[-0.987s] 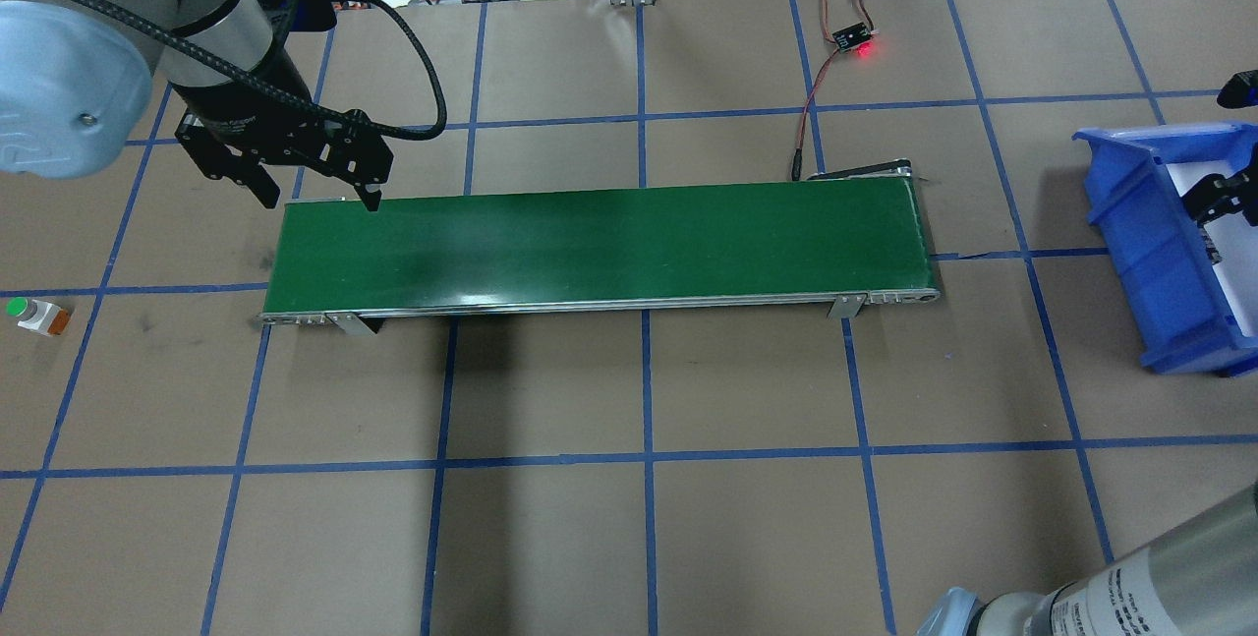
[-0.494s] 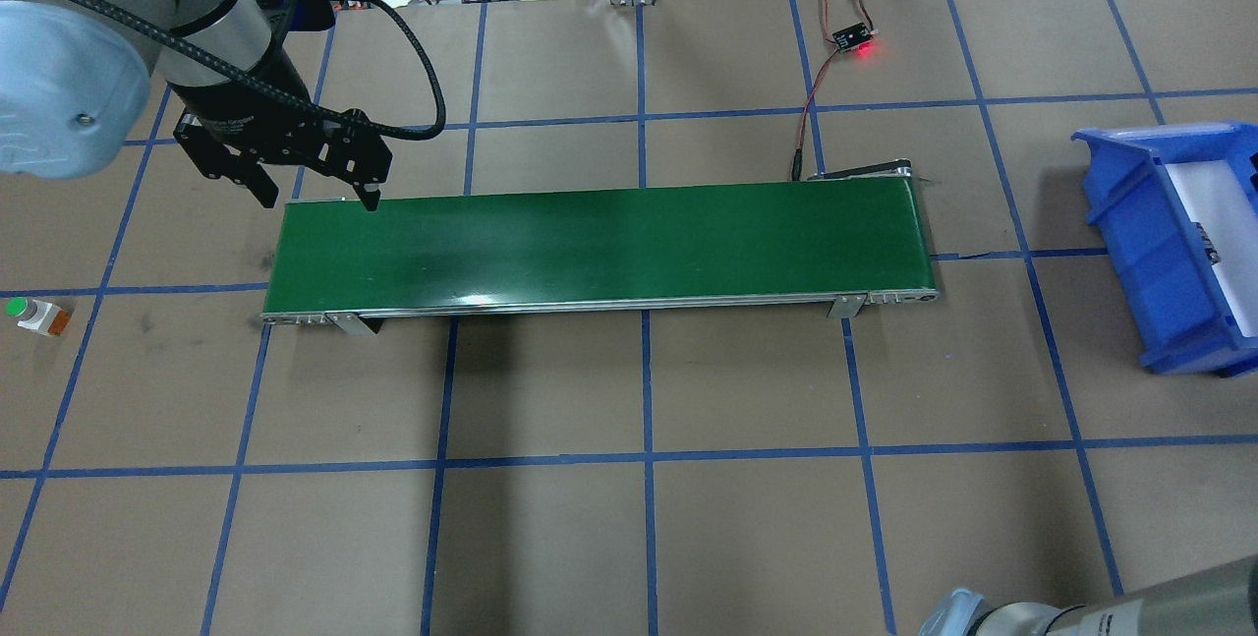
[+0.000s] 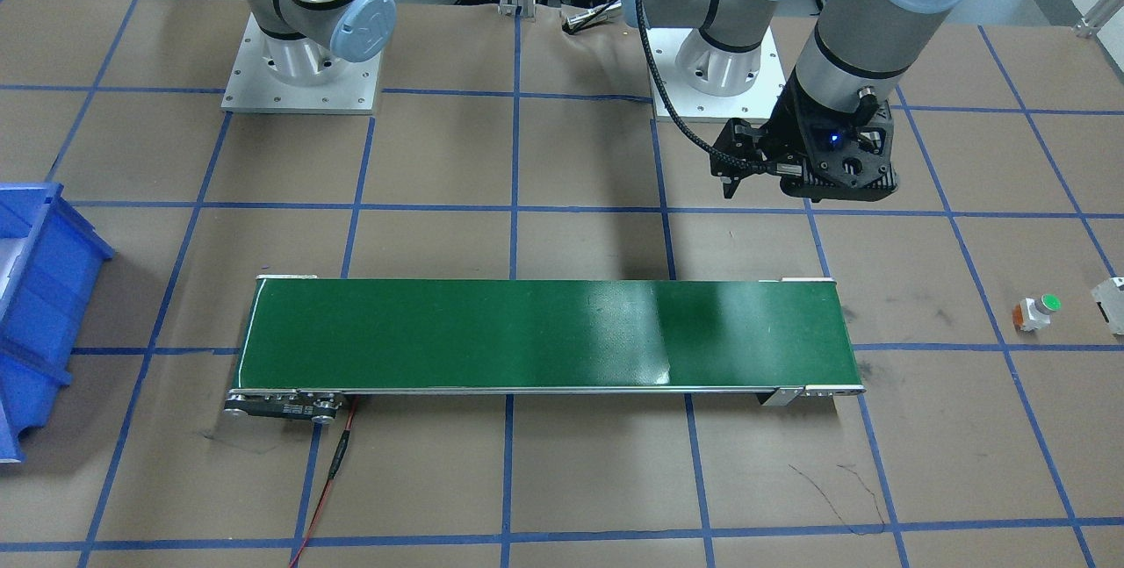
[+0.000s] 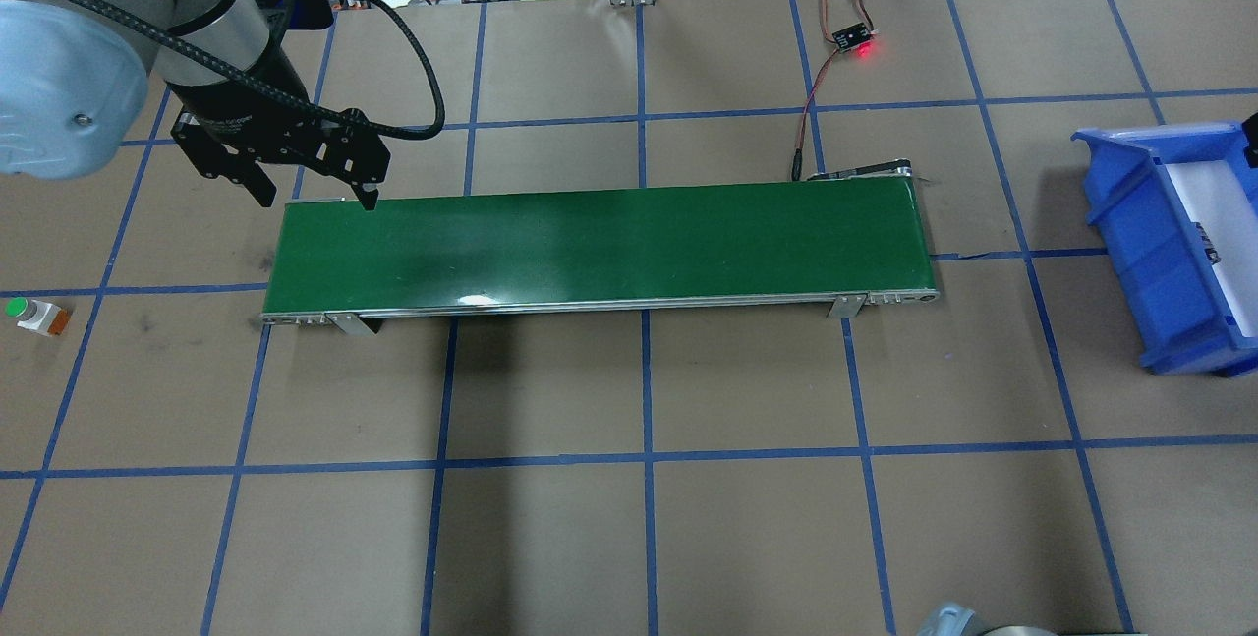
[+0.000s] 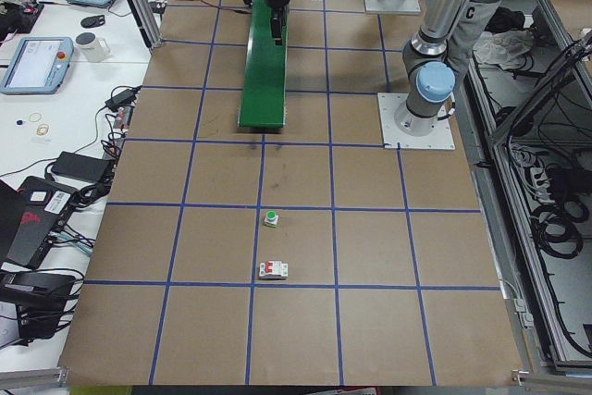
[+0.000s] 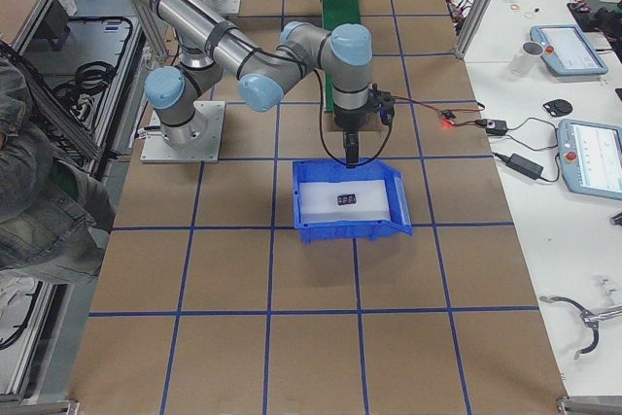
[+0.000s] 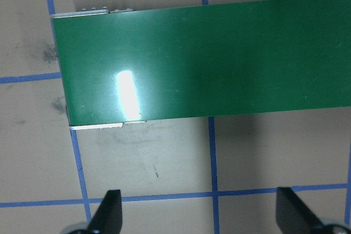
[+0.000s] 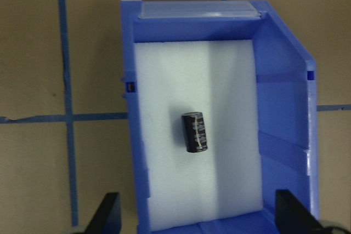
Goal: Move capacitor from left to right
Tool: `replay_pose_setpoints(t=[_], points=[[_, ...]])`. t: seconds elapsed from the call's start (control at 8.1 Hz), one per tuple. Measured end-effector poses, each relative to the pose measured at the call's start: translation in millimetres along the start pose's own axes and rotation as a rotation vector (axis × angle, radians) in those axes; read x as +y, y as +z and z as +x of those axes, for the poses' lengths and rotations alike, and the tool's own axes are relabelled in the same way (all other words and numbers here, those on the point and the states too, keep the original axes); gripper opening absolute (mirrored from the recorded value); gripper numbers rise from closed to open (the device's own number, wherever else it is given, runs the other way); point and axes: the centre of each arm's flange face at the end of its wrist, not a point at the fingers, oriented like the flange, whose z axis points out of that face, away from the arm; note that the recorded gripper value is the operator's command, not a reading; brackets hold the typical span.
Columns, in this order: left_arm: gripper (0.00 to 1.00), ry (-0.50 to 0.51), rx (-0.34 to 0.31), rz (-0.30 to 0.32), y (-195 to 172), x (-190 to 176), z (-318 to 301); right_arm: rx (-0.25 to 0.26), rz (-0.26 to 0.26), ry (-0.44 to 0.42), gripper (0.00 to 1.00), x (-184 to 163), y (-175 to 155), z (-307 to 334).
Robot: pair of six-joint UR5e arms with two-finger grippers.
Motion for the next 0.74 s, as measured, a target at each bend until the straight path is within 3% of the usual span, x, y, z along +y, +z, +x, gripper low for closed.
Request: replay_pose_setpoints(t=[0.25,0.49,0.74], points=[[1.00,-0.001,-0.001,0.001,0,0,0,-0.022,0.016,0.037,1.00,-9,-35,-63],[1.00,-0.001,-0.001,0.001,-1,0,0,-0.102,0.052,0.077,1.00,-17,-61,-133],[1.00,0.000,-0.001,0.000,0,0,0,-0.149,0.070,0.083,1.00,-20,-80,-202]])
